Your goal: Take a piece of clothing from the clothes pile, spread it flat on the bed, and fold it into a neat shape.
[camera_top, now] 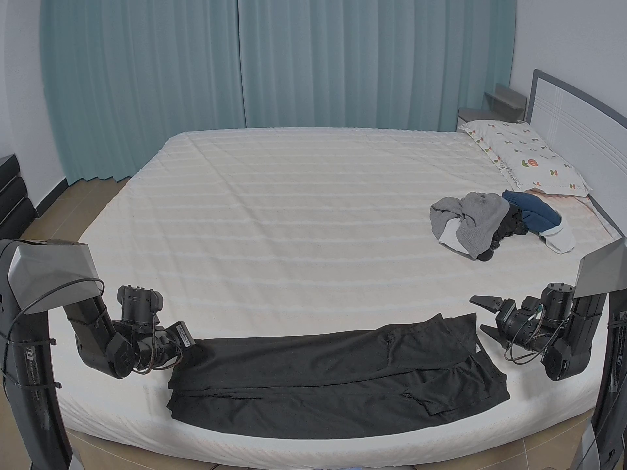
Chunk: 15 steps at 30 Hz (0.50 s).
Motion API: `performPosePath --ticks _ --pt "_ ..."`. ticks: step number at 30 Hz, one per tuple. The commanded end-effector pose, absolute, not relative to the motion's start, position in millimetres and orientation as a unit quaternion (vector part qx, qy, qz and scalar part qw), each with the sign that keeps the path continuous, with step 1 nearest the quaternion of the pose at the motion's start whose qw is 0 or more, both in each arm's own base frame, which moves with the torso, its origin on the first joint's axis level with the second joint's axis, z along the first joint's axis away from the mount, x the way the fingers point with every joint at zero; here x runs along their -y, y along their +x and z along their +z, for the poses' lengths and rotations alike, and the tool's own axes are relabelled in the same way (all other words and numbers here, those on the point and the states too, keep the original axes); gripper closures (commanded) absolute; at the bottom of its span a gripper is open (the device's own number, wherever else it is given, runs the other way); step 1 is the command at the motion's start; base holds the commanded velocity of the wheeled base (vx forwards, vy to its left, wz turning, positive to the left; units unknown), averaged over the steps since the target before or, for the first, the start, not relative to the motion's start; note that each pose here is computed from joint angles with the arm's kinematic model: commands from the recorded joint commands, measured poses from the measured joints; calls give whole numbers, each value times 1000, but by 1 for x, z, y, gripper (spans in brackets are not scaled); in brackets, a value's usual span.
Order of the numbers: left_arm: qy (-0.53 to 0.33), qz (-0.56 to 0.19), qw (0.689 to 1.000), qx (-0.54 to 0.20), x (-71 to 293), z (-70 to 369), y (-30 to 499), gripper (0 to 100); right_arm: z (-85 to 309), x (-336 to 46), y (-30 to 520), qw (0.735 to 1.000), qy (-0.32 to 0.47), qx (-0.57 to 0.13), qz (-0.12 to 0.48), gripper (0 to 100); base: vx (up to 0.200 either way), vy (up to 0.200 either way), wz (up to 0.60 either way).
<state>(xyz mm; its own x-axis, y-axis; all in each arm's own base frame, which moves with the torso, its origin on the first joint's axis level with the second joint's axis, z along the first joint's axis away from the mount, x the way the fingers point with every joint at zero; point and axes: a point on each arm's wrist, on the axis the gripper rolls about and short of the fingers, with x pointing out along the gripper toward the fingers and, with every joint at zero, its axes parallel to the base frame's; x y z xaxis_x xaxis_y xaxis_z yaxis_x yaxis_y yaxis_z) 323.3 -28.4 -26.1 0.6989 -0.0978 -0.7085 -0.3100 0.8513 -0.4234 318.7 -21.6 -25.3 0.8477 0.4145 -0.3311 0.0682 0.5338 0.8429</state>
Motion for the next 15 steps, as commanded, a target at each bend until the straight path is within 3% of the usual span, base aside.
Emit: performPosePath --ticks 1,15 --pt "-277 74 885 -368 27 -24 328 100 -25 22 322 840 470 -249 106 0 0 0 0" --pt "-309 89 880 -349 22 -23 335 100 -26 19 333 841 465 -253 112 0 0 0 0"
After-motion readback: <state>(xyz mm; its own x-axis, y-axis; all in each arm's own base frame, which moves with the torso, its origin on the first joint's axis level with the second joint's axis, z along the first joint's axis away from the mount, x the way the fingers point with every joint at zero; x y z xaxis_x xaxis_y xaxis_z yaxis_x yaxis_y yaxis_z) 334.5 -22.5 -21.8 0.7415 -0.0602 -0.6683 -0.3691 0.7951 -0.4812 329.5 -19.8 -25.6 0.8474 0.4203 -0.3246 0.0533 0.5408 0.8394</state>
